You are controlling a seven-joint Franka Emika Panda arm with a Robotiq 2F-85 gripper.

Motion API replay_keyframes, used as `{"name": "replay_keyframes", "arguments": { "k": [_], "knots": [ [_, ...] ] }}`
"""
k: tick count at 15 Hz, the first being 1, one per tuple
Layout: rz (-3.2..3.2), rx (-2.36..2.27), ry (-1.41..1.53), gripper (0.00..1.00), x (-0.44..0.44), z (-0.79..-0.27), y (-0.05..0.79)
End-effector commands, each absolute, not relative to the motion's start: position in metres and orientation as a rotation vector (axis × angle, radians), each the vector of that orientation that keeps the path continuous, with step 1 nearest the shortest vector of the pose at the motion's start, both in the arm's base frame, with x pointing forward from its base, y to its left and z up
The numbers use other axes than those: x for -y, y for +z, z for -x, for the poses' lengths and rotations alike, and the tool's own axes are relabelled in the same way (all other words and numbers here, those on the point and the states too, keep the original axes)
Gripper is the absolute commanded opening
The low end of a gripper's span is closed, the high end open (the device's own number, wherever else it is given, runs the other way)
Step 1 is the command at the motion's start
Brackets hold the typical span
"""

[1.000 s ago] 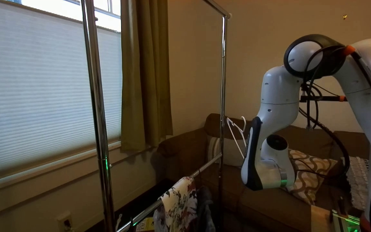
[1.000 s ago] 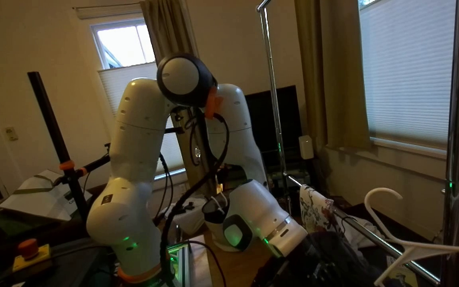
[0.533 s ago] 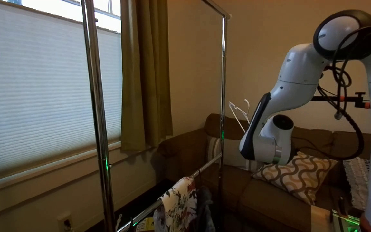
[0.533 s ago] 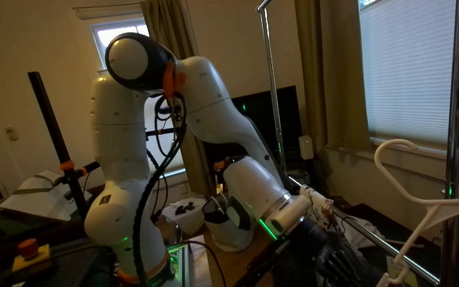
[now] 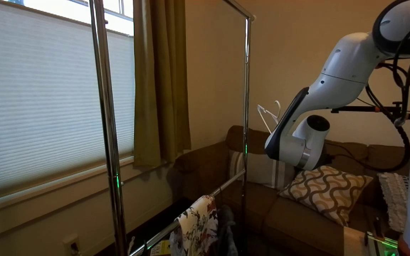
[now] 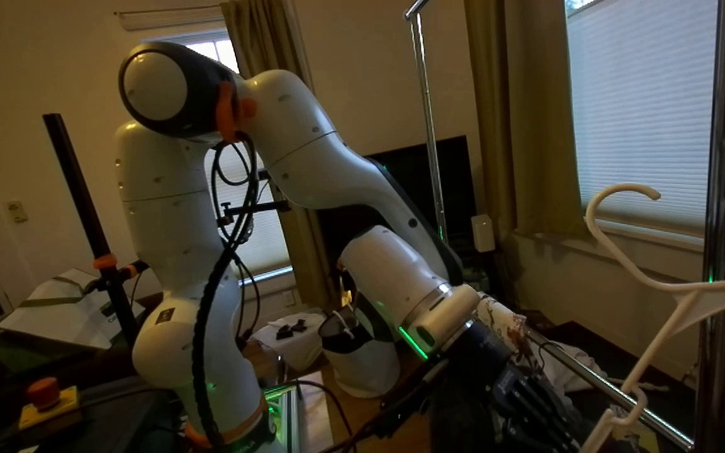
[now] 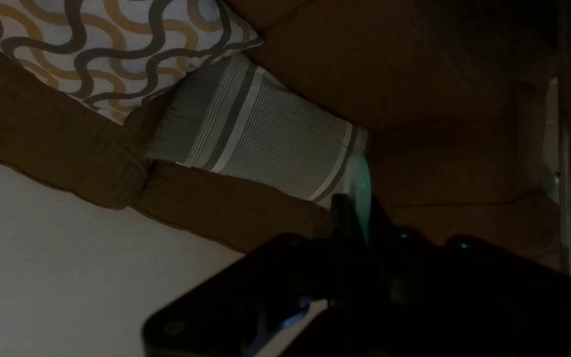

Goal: Remove the white hang wire from the second rale and put it on the right corner on the first rale

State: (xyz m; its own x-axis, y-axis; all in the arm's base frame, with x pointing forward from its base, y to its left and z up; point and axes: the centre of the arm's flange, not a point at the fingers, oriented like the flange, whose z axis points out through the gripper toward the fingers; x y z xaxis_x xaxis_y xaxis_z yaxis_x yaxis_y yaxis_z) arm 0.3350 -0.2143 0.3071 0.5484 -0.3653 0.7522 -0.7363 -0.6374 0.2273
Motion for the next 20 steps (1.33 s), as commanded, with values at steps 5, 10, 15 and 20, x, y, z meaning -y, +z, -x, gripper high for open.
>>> {"name": "replay_keyframes", "arguments": {
  "k": [5, 10, 15, 20],
  "knots": [
    [-2.335, 0.472, 1.067, 0.02, 0.259, -0.302, 0.426],
    [-2.288, 0.348, 1.094, 0.02, 0.299, -0.273, 0.51],
    [-2.38, 0.53, 1.204, 0.02, 0.33, -0.279, 0.576],
    [-2.359, 0.508, 1.218, 0.02, 0.345, -0.279, 0.527]
  ]
}}
